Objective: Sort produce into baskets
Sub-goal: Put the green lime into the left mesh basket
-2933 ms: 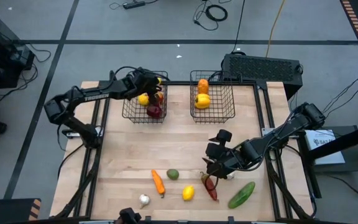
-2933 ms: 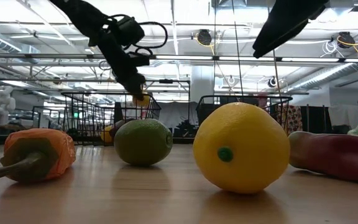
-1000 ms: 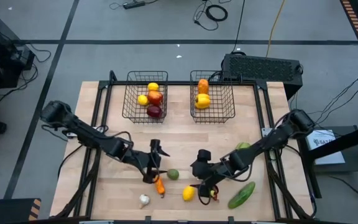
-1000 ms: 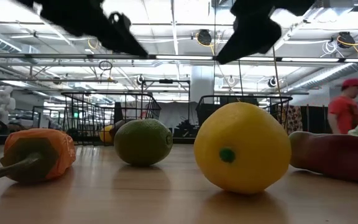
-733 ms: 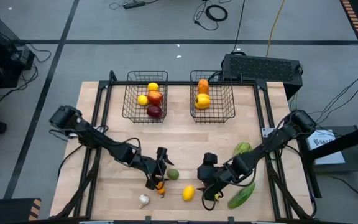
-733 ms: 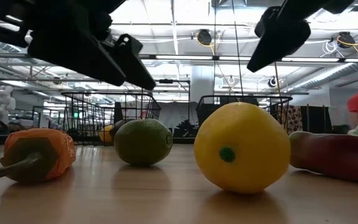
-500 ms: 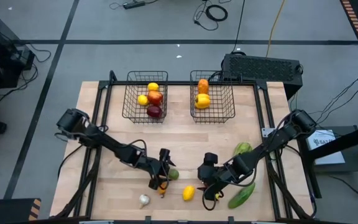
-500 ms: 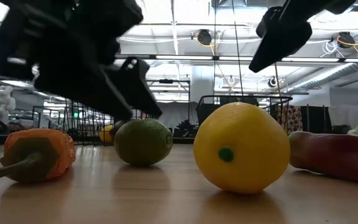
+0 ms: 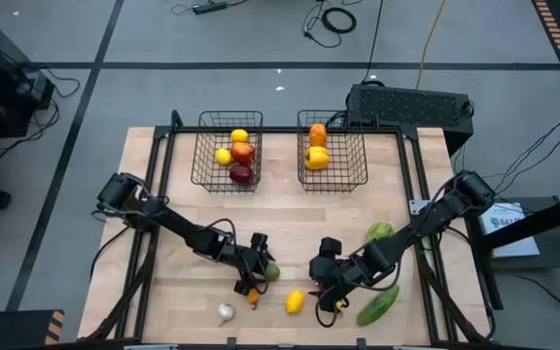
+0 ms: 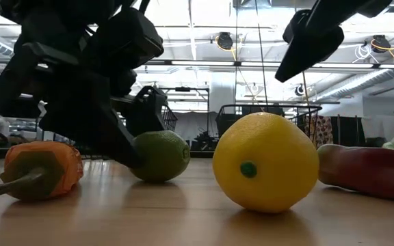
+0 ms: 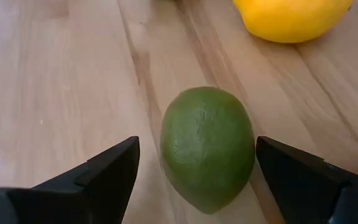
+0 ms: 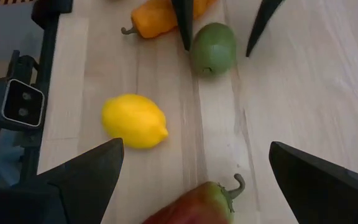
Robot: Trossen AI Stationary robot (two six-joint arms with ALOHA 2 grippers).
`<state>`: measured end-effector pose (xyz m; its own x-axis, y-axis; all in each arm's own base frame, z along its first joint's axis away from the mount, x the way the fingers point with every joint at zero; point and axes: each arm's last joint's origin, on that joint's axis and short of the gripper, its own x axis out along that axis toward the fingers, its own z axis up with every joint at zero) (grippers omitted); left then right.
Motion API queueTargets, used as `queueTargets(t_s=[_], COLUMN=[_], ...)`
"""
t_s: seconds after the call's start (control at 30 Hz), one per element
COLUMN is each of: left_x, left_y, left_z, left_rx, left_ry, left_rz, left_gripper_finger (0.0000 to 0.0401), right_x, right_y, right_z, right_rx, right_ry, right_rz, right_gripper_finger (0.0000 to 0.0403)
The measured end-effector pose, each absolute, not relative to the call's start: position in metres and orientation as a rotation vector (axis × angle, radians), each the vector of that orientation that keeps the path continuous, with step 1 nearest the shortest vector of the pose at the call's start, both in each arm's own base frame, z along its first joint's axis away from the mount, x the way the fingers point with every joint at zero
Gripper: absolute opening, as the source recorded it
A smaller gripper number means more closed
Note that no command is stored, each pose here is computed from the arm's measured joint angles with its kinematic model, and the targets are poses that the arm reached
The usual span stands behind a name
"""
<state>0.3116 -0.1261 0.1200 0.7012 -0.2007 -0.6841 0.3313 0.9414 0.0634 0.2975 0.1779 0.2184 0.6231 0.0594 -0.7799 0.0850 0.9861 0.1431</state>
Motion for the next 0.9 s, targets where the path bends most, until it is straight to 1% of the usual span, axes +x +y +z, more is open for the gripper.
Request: queueTargets(t_s=[0.17, 0.33, 0.43, 0.57, 0.7, 0.8, 0.9], left_x=[0.313, 0.313, 0.313, 0.312, 0.309, 0.304, 0.296], left_y=[-0.126, -0.126, -0.126, -0.125, -0.122, -0.118, -0.113], left_z=[0.121, 0.122, 0.122, 0.126, 0.139, 0.155, 0.179], left_rx=[0.222, 0.221, 0.225, 0.254, 0.297, 0.343, 0.395], left_ry=[0.716, 0.715, 0.715, 0.709, 0.686, 0.665, 0.616], left_rz=[-0.288, -0.286, -0.285, -0.278, -0.243, -0.193, -0.124], left_gripper_finger=[0.0279, 0.0234, 0.0217, 0.021, 0.0208, 0.0208, 0.0208], right_x=[0.291, 0.277, 0.27, 0.261, 0.252, 0.248, 0.248], right_y=[0.174, 0.175, 0.185, 0.205, 0.221, 0.231, 0.24], right_z=[0.213, 0.207, 0.207, 0.209, 0.21, 0.204, 0.197], right_rx=[0.21, 0.322, 0.38, 0.472, 0.56, 0.542, 0.47], right_ry=[0.983, 1.111, 1.114, 1.081, 1.043, 1.008, 0.96], right_rz=[-0.086, -0.18, -0.2, -0.176, -0.195, -0.214, -0.192], right_gripper_finger=[0.0393, 0.0393, 0.0393, 0.0393, 0.0393, 0.0393, 0.0393])
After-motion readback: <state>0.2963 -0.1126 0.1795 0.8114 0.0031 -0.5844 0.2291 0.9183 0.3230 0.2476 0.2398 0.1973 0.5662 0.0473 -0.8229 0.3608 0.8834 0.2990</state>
